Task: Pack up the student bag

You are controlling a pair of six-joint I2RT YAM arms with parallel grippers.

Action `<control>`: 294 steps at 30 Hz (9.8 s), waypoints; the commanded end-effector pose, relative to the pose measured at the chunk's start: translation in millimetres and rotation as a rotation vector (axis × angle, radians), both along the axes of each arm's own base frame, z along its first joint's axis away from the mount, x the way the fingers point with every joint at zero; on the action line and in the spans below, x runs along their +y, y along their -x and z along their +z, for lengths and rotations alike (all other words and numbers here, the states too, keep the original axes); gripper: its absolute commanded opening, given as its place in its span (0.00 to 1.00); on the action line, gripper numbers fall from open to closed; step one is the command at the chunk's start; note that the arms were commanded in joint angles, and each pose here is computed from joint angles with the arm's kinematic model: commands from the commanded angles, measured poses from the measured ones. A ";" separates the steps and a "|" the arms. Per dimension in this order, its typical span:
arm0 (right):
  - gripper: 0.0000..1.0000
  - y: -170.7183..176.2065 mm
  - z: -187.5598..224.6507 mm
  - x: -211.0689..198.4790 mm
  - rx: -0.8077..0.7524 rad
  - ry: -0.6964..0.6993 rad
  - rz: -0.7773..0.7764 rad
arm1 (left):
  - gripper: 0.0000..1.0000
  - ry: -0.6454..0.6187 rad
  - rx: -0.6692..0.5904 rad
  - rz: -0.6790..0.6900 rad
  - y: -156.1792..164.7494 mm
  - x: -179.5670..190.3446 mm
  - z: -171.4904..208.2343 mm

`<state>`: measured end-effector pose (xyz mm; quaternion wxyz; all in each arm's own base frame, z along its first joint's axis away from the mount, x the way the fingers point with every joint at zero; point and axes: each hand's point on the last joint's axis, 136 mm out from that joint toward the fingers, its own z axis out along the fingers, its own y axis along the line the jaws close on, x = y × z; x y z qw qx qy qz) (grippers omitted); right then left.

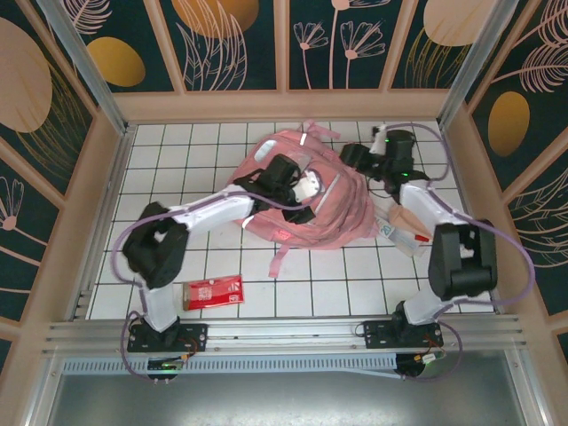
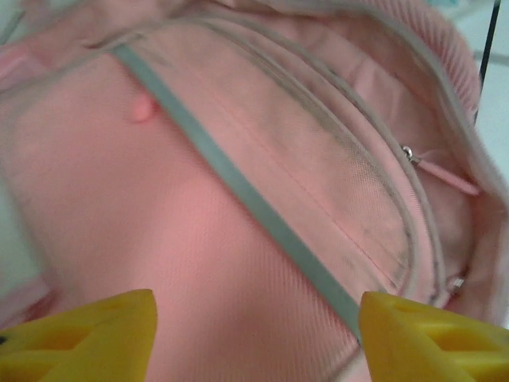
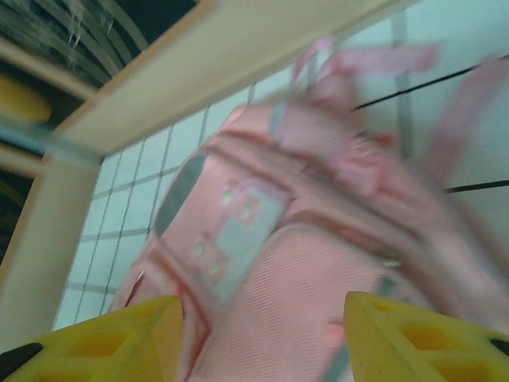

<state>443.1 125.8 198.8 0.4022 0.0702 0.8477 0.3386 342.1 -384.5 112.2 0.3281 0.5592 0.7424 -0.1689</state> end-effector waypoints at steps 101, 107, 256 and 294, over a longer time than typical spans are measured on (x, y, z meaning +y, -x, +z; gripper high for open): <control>0.00 148.6 -83.4 158.0 0.116 0.276 0.501 | 0.00 0.373 0.558 0.779 -72.4 19.0 81.5; 0.00 162.7 -79.1 182.4 0.095 0.204 0.637 | 0.00 0.403 0.616 0.774 -72.7 8.9 76.1; 0.05 165.6 -49.1 184.6 -1.080 0.348 1.164 | 0.50 0.526 0.292 0.350 72.5 104.8 51.0; 0.00 206.1 -65.0 190.7 -1.187 0.445 1.202 | 0.00 0.274 -0.310 0.171 42.5 110.7 10.9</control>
